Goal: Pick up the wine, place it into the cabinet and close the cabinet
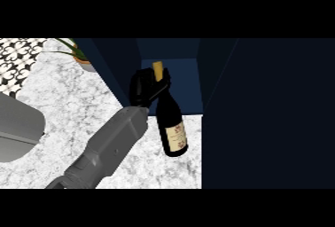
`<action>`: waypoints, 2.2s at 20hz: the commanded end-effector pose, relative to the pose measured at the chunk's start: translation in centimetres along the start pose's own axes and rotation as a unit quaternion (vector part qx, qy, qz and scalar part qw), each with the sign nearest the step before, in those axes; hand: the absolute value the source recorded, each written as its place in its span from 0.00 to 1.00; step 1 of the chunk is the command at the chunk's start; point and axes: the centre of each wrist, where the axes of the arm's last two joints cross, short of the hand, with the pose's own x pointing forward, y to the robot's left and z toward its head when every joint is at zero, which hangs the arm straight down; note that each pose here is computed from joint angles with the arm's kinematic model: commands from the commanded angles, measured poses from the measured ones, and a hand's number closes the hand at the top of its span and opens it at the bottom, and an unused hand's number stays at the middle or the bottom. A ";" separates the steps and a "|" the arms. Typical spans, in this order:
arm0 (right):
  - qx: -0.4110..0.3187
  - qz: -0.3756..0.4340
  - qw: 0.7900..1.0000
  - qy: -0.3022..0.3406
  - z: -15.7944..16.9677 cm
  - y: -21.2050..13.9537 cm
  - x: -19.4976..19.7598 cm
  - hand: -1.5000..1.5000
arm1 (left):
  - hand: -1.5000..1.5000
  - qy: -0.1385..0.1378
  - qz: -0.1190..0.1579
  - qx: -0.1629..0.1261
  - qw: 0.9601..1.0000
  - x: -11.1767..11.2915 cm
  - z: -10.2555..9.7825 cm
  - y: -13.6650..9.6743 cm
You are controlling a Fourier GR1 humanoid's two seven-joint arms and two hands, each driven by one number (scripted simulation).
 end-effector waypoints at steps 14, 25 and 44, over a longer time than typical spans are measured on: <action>0.012 0.004 1.000 -0.002 -1.2 -0.5 -0.8 0.00 | 1.00 -0.016 -0.014 0.068 0.997 -1.4 0.2 2.9; -0.010 0.007 1.000 -0.008 1.5 -1.0 -0.5 0.00 | 0.00 -0.102 -0.014 0.032 0.994 -1.6 0.6 4.2; -0.004 0.007 1.000 0.004 -0.2 -0.9 1.3 0.00 | 0.00 -0.064 0.001 -0.112 0.992 2.0 9.6 1.3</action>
